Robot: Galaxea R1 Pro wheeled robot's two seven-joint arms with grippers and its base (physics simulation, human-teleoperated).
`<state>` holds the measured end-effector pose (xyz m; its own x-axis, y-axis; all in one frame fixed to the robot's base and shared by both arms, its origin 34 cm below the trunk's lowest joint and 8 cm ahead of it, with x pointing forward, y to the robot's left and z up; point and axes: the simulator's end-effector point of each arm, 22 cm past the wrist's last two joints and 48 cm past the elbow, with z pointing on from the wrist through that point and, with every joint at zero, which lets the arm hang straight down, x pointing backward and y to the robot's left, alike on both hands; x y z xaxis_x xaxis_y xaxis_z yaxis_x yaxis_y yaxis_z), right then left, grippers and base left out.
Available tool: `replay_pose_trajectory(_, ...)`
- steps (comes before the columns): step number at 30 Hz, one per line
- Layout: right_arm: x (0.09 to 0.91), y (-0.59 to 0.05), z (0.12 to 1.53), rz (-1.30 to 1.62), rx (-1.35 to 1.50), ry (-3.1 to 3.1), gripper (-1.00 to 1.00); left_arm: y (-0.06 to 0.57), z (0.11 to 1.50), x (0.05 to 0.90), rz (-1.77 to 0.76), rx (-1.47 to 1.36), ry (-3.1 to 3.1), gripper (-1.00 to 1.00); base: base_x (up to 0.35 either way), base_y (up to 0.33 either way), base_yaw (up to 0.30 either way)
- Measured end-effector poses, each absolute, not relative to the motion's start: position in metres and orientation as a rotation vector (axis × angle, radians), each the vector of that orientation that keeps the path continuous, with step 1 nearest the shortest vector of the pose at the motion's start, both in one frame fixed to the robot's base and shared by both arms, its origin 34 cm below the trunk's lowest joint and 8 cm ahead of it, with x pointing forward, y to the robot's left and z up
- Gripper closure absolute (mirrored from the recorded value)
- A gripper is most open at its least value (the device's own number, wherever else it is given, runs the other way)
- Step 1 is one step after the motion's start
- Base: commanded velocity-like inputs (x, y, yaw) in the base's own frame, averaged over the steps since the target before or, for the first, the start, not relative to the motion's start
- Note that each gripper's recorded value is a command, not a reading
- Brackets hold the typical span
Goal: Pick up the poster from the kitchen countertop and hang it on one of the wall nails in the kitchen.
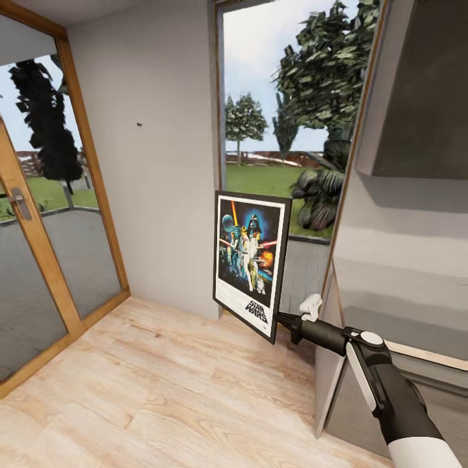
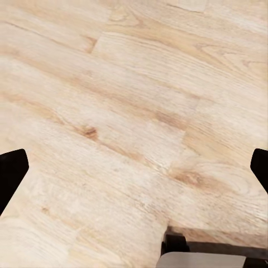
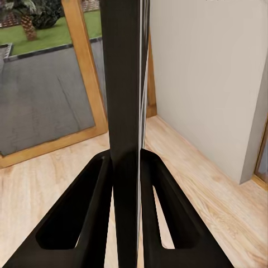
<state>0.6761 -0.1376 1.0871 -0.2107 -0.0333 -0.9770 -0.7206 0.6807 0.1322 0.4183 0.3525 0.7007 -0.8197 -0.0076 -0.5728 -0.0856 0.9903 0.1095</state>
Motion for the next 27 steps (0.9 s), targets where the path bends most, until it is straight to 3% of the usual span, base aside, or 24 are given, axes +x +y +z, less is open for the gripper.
replay_pose_trajectory(27,0.667,-0.138,1.110,0.707,-0.616,1.684,1.00,0.352,0.724,0.409,0.173,-0.065,2.528,-1.00,0.000,0.000,0.000)
